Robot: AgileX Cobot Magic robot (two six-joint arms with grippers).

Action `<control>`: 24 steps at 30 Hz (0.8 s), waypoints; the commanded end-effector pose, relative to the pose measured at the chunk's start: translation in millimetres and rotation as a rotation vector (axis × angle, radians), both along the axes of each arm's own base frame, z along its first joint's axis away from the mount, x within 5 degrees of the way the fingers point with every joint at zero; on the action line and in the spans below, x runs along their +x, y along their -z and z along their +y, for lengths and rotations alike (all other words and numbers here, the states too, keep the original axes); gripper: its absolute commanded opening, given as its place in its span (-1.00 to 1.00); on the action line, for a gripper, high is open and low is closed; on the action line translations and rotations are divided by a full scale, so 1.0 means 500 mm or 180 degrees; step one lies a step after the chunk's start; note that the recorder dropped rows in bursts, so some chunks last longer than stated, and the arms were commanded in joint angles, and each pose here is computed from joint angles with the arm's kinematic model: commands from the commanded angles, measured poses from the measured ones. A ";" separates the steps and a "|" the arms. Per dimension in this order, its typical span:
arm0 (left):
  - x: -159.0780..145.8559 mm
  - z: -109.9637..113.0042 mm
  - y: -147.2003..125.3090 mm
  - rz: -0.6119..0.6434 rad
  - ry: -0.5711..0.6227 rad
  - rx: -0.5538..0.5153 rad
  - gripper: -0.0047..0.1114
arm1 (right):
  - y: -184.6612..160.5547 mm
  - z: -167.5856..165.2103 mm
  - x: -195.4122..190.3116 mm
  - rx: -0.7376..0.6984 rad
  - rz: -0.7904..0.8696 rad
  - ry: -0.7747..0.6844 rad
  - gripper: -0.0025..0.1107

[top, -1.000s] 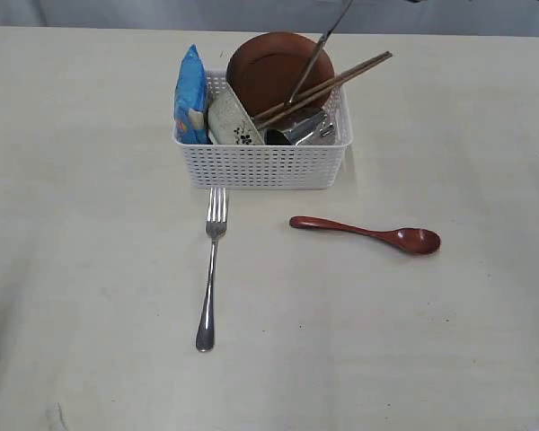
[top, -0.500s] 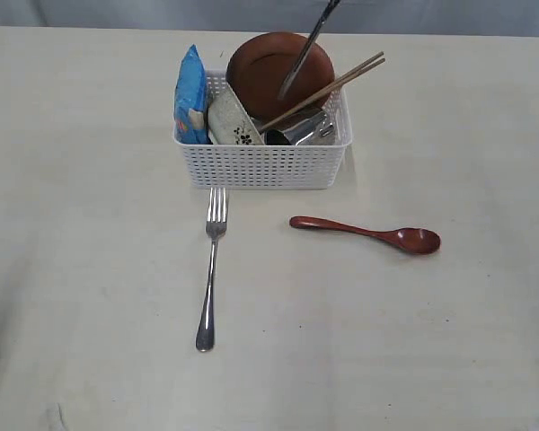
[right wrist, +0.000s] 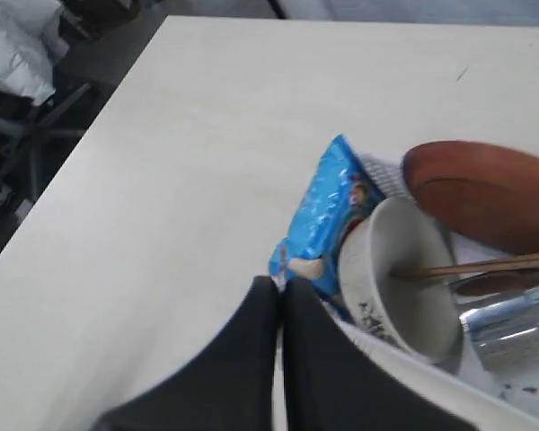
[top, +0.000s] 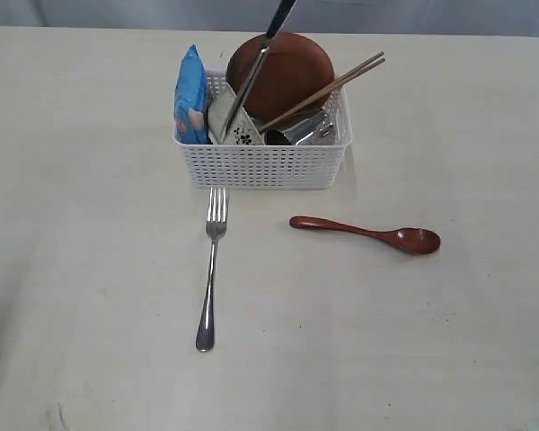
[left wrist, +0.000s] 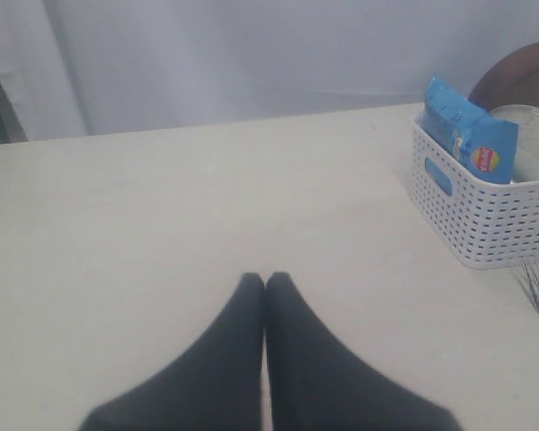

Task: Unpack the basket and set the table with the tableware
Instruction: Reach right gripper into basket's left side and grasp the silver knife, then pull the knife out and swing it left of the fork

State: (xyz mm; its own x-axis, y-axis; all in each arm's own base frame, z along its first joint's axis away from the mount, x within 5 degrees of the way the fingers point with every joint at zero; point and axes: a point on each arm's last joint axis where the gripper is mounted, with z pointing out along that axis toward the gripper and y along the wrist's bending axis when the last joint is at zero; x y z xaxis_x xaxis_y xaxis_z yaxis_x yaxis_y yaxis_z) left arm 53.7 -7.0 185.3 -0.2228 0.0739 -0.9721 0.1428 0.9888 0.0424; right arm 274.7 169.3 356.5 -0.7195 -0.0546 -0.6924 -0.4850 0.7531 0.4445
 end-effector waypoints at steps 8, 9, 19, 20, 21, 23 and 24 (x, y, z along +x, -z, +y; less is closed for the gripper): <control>0.000 0.000 0.002 -0.0002 0.0001 0.0025 -0.92 | 0.045 0.136 -0.099 -0.0082 0.0581 -0.1052 -0.96; 0.000 0.000 0.002 -0.0002 0.0001 0.0025 -0.92 | 0.057 0.144 -0.099 -0.0095 0.0661 -0.1122 -0.96; 0.000 0.000 0.002 0.0000 0.0002 0.0004 -0.92 | 0.165 0.205 -0.058 -0.0237 0.1339 -0.1529 -0.96; 0.000 0.000 0.002 0.0000 0.0002 0.0004 -0.92 | 0.170 0.211 -0.053 -0.0212 0.1366 -0.1527 -0.96; 0.000 0.000 0.002 0.0000 0.0002 0.0004 -0.92 | 0.176 0.219 -0.046 -0.0184 0.1394 -0.1552 -0.96; 0.000 0.000 0.002 0.0000 0.0002 0.0004 -0.92 | 0.192 0.235 -0.035 -0.0158 0.1527 -0.1652 -0.96; 0.000 0.000 0.002 0.0000 0.0002 0.0004 -0.92 | 0.201 0.243 -0.028 -0.0171 0.1599 -0.1708 -0.96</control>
State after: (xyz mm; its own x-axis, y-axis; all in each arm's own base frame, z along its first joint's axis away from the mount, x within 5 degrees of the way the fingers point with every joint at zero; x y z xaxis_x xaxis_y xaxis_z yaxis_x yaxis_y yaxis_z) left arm 53.7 -7.0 185.3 -0.2228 0.0739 -0.9721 0.1428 0.9888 0.0424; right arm 255.6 280.7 262.4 -0.8197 -0.4830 -0.3080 -0.5544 0.5334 0.6388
